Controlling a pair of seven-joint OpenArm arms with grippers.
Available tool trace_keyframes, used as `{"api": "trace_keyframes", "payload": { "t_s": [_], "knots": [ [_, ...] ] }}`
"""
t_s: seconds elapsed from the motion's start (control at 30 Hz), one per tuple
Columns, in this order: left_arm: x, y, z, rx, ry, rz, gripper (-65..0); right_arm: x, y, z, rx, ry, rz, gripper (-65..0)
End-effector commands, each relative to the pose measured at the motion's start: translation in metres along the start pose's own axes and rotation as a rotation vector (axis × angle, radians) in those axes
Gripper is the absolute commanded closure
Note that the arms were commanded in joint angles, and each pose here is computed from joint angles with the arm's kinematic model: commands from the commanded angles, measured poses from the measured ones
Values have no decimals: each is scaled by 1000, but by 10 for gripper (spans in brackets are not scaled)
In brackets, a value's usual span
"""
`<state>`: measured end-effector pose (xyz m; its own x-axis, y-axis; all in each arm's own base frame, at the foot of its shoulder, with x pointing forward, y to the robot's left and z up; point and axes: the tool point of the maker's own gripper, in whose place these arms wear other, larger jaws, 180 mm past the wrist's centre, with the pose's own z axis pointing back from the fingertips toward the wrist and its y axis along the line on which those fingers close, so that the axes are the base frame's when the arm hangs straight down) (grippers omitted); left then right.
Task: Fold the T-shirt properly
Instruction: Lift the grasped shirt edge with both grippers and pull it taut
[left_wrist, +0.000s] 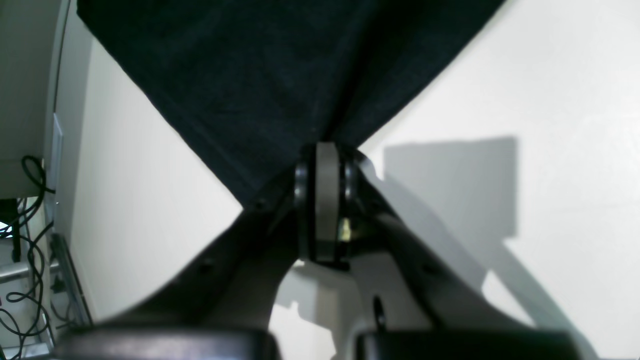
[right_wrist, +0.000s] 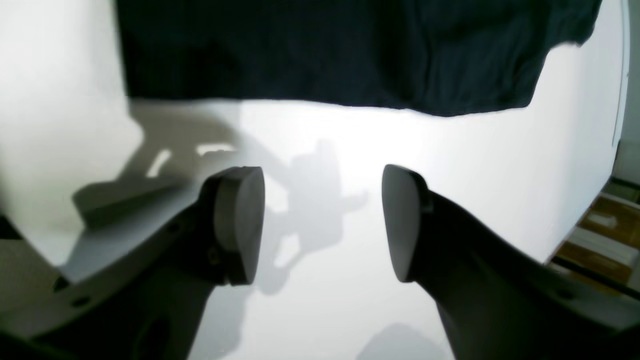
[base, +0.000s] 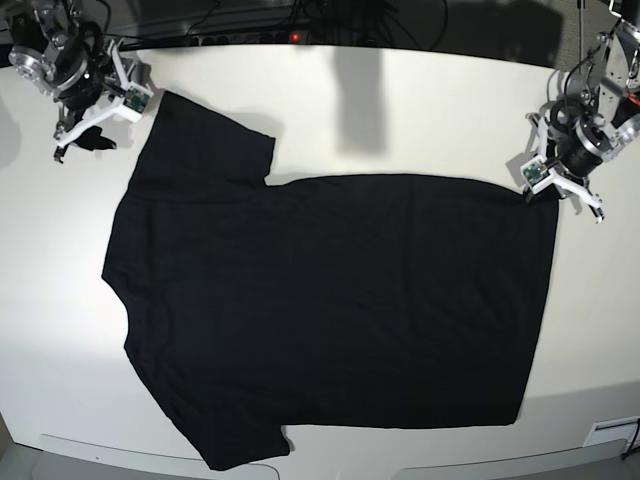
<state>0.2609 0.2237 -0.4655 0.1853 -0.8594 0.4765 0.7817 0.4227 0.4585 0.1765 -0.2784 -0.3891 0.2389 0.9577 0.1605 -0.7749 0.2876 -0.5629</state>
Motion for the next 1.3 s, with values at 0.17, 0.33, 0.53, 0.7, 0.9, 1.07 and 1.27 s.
{"api": "trace_keyframes", "payload": {
  "t_s": [0.17, 0.33, 0.53, 0.7, 0.9, 1.07, 1.27],
  "knots": [
    [-27, -39, 4, -148, 117, -12, 0, 1, -10, -19, -12, -30, 25, -368],
    [-27, -39, 4, -148, 117, -12, 0, 13, 8, -36, 43, -42, 79, -368],
    [-29, -39, 4, -149, 125, -12, 0, 24, 25, -51, 96, -39, 127, -368],
    [-29, -39, 4, -148, 124, -12, 0, 37, 37, -54, 127, -63, 151, -368],
    [-29, -39, 4, -148, 124, -12, 0, 39, 54, -52, 196, -71, 177, -308],
    [-26, -39, 4, -147, 112, 12, 0, 39, 57, -52, 211, -70, 182, -90],
    [-13, -38, 3, -138, 49, 177, 0, 44, 40, -53, 137, -95, 71, 0]
  ]
}}
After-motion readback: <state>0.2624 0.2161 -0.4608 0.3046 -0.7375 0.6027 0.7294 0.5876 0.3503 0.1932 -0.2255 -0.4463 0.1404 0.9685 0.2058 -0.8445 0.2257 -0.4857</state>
